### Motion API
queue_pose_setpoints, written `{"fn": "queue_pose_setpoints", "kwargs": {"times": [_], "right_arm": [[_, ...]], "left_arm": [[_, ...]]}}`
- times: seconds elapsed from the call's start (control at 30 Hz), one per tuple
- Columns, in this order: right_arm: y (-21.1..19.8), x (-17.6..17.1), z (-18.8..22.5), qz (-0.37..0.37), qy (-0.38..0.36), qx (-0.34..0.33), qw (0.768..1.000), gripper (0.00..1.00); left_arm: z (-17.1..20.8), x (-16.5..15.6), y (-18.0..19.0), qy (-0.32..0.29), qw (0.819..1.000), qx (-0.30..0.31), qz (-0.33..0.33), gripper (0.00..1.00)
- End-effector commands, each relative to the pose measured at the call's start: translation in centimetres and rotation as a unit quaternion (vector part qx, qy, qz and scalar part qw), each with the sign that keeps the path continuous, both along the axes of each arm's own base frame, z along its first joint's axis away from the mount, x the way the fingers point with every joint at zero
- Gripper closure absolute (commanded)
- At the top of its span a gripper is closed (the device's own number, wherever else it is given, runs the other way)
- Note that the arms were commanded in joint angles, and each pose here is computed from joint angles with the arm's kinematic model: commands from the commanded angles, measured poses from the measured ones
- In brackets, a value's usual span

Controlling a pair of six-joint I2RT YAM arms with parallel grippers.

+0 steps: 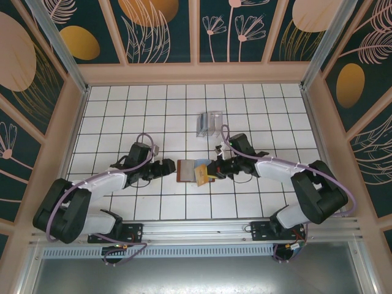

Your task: Put the credit cards into the card holder

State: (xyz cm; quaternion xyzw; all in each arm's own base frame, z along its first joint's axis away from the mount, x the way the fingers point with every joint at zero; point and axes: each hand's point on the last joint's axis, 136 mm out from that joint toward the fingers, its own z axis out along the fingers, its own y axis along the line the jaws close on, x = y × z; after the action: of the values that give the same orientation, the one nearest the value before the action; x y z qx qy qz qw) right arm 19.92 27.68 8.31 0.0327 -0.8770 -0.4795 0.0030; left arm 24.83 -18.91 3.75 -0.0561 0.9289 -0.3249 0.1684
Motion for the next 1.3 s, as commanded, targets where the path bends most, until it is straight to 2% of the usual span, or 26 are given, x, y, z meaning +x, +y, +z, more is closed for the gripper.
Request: {"fn": "queue_pose_setpoints", "kwargs": {"times": [0.0, 0.23, 0.37, 0.57, 1.03, 1.27], "right_arm": [[0.4, 1.1, 0.9, -0.012, -0.028, 0.028, 0.999, 1.00], [0.3, 2.9, 0.3, -0.008, -0.036, 0.058, 0.998, 1.00], [-0.2, 3.5, -1.5, -0.008, -0.032, 0.032, 0.999, 1.00], [-0.1, 3.5, -2.7, -0.002, -0.026, 0.036, 0.999, 1.00], [-0.4, 4.3, -1.9, -0.005, -0.045, 0.054, 0.998, 1.00], [0.6, 3.9, -2.4, 0.006, -0.040, 0.069, 0.997, 1.00]], "left_arm": [[0.8, 0.9, -1.3, -0.017, 1.000, -0.008, -0.017, 0.18], [0.3, 1.5, -1.8, -0.013, 1.000, -0.001, -0.020, 0.25], [0.1, 1.3, -2.3, -0.009, 1.000, -0.017, -0.019, 0.25], [-0.3, 0.7, -3.8, 0.001, 0.999, -0.026, -0.044, 0.26], [-1.1, 1.0, -4.1, 0.003, 0.999, -0.004, -0.043, 0.49], [-1.3, 0.8, -4.5, 0.007, 0.999, -0.011, -0.050, 0.51]]}}
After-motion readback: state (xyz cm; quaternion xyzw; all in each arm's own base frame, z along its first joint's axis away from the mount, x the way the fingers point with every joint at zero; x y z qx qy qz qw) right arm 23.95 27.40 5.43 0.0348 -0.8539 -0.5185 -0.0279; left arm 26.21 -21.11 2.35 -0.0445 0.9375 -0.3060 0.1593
